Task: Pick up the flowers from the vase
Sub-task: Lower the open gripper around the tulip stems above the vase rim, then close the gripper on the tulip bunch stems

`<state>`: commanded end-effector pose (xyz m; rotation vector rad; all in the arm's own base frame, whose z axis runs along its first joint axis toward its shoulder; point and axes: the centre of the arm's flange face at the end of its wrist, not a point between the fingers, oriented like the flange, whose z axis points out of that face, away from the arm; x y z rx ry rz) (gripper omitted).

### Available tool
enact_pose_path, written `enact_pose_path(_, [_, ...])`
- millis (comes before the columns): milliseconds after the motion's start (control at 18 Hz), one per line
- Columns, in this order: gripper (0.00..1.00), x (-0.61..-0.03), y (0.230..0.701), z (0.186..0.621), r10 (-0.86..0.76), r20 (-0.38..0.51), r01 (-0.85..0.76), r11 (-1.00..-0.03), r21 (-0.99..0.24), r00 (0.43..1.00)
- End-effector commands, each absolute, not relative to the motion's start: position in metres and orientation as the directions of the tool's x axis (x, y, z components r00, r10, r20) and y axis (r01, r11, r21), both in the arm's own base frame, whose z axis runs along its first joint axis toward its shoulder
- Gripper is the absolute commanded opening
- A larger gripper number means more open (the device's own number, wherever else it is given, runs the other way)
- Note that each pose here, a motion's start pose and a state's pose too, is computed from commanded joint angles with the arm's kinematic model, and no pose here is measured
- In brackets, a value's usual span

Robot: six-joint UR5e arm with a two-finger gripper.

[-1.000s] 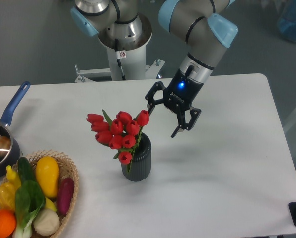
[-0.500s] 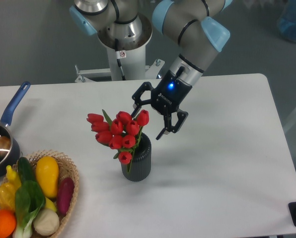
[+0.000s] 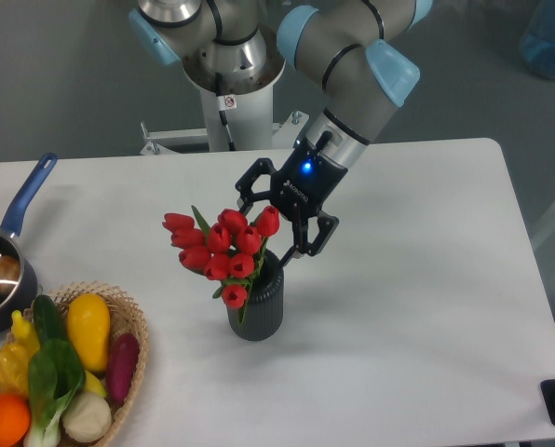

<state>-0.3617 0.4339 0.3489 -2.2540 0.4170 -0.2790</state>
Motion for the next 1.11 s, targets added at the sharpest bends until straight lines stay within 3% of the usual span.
enact_pose_path(778, [1.0, -0.361, 0.436, 0.335, -0.418, 0.054, -0.235, -0.609, -0.758, 0.907])
enact_pose_path(1111, [0.93, -0.36, 0.437, 0.333, -0.418, 0.06, -0.232, -0.611, -0.757, 0.906])
